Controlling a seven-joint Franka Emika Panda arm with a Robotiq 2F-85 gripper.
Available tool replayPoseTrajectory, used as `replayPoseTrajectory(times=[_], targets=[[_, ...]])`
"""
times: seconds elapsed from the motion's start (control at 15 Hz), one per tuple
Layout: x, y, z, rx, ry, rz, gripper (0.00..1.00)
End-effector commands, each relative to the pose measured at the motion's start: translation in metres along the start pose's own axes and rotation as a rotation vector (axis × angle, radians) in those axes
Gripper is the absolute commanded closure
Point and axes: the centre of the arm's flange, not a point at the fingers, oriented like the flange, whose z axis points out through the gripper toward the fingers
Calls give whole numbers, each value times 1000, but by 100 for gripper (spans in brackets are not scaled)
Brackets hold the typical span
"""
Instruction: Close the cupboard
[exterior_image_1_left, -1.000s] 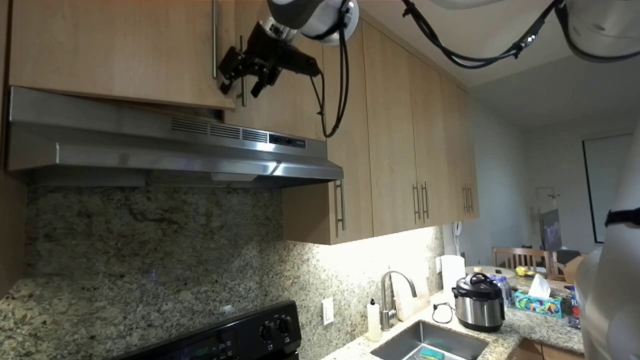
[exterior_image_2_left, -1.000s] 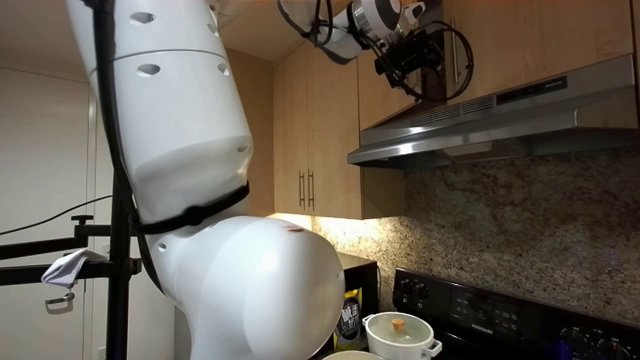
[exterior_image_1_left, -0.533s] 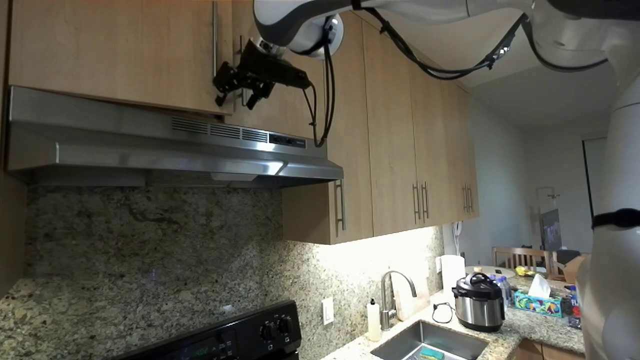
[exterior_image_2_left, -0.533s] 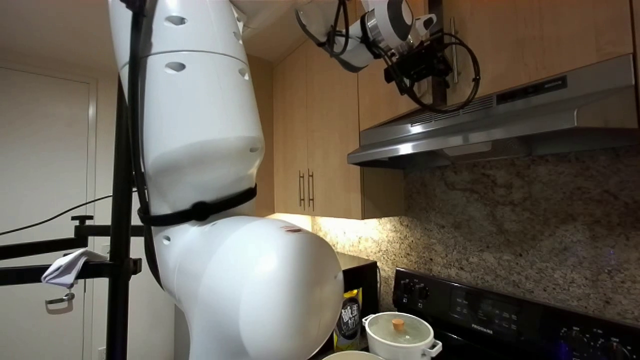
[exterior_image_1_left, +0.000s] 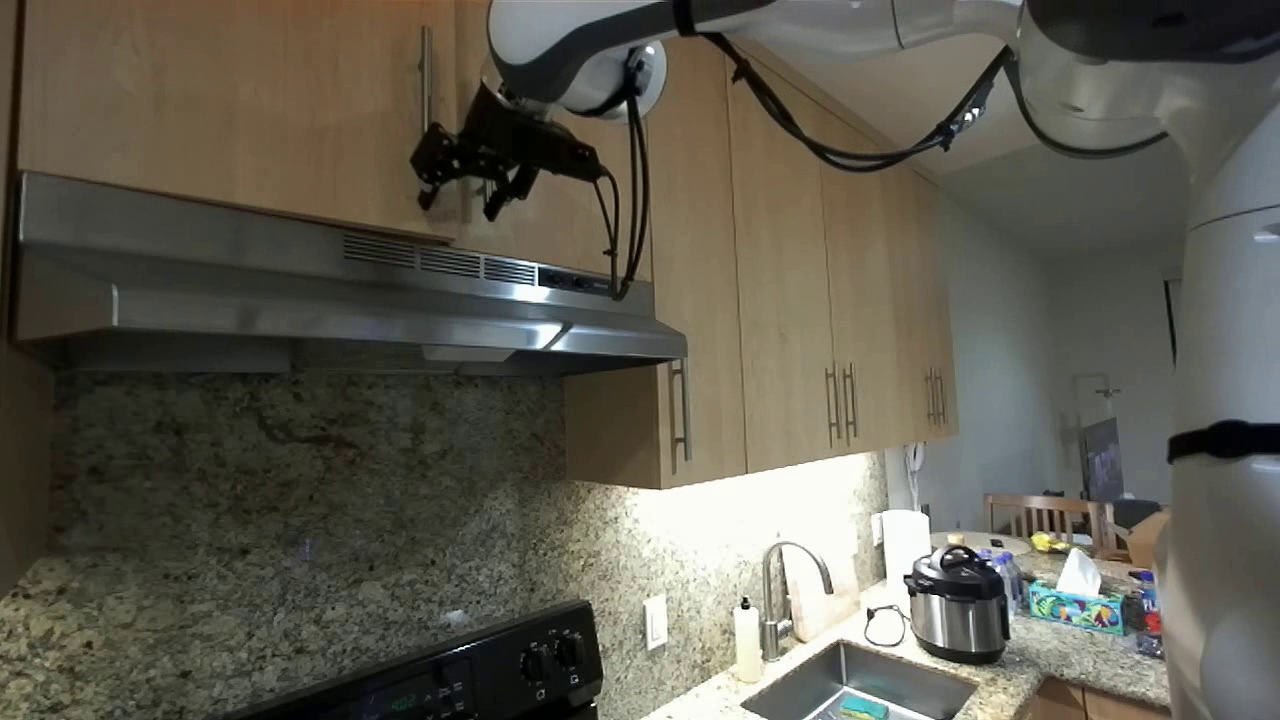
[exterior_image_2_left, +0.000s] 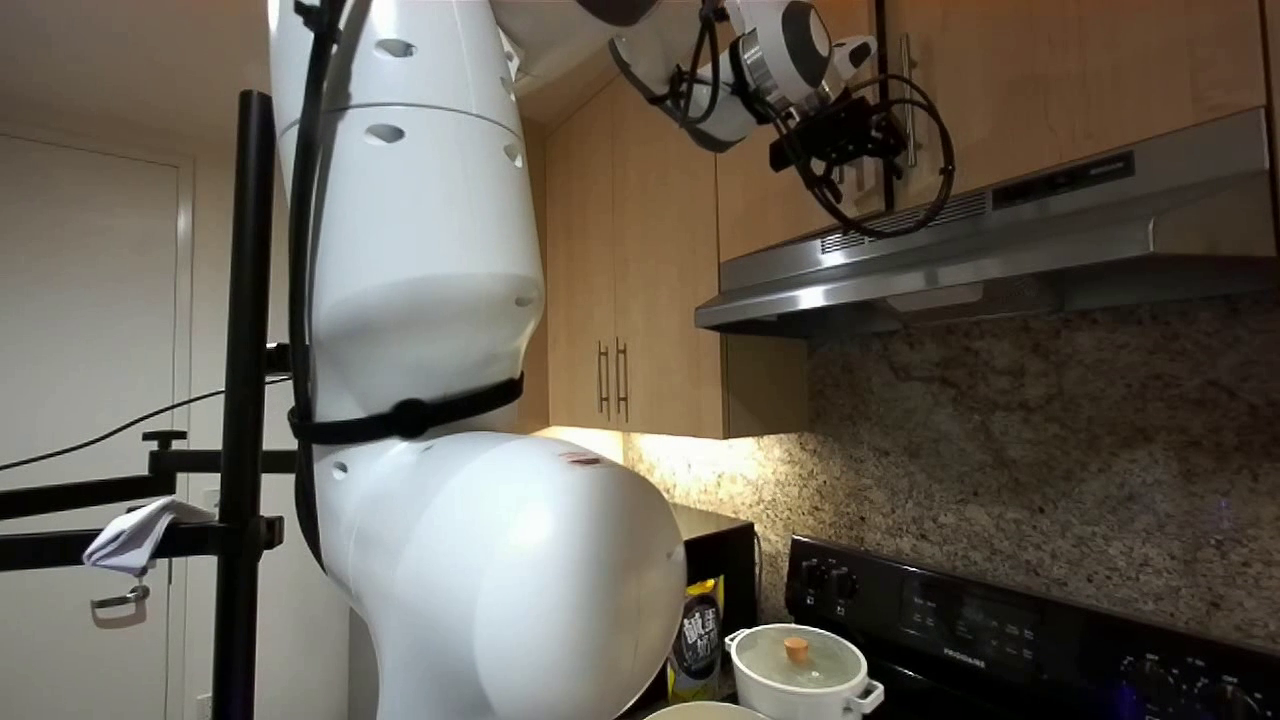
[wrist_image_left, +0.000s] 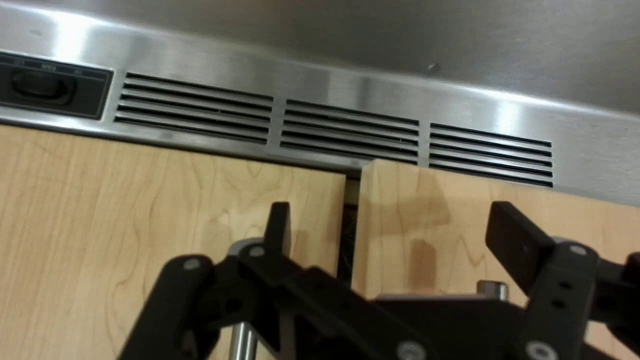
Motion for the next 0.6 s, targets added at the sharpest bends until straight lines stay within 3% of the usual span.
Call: replayPoseTrajectory(times=[0.0, 0.53], targets=[[-6, -6, 3, -24, 11, 52, 0], [-51, -10, -17, -41, 32, 193, 0]])
